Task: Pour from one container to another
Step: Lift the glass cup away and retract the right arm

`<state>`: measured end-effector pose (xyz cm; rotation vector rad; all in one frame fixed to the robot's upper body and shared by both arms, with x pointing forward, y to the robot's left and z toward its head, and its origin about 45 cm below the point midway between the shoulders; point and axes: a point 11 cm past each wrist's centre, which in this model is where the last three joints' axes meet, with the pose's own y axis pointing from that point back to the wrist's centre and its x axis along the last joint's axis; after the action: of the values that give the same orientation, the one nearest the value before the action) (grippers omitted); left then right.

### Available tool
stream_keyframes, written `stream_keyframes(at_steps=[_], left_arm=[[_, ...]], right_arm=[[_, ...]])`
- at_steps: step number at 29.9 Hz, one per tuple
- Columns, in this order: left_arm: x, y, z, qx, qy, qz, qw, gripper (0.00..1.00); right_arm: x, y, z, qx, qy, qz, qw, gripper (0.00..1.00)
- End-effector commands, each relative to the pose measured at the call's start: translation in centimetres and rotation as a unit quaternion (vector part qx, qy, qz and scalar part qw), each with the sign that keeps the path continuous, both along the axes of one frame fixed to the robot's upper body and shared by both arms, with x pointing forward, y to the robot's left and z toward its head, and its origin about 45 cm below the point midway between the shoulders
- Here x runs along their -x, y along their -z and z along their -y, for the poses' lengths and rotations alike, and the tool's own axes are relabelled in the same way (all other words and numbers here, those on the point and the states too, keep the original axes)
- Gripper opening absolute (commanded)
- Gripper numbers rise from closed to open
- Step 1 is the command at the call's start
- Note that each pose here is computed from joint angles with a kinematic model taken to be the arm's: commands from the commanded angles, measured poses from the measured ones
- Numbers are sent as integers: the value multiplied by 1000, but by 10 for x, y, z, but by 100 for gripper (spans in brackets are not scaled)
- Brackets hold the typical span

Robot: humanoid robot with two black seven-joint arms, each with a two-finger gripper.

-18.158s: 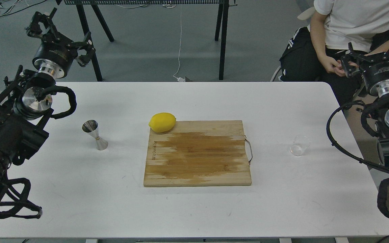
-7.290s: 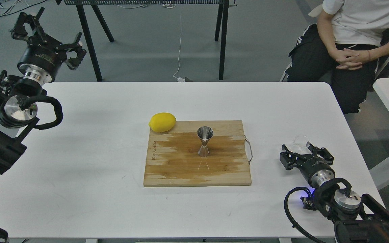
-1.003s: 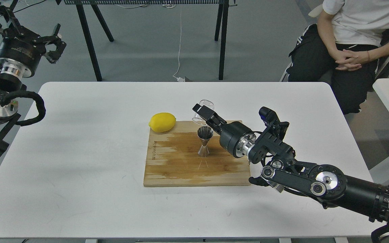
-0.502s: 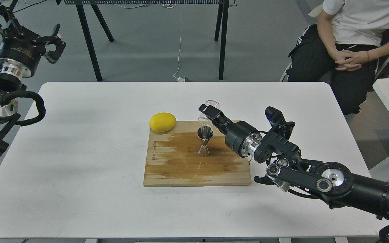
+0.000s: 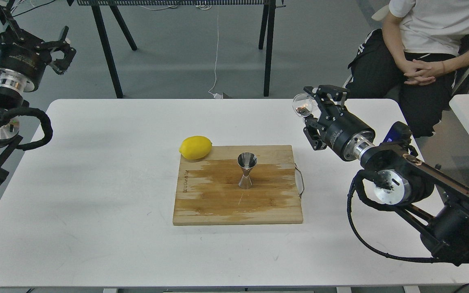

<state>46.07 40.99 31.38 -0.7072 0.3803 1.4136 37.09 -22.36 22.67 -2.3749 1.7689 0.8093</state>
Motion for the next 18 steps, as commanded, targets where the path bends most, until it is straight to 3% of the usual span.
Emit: stream_keyframes(at_steps=[1, 12, 18], left_arm=[[3, -1, -7, 6, -6, 2, 1000, 100], [4, 2, -9, 12, -10, 2, 1000, 100], [4, 1, -9, 14, -9, 3, 1000, 100]], right_arm=[[10, 19, 35, -86, 48, -41, 994, 36], [39, 96, 140, -335, 194, -129, 913, 37], [46, 120, 141, -380, 196, -152, 891, 38]])
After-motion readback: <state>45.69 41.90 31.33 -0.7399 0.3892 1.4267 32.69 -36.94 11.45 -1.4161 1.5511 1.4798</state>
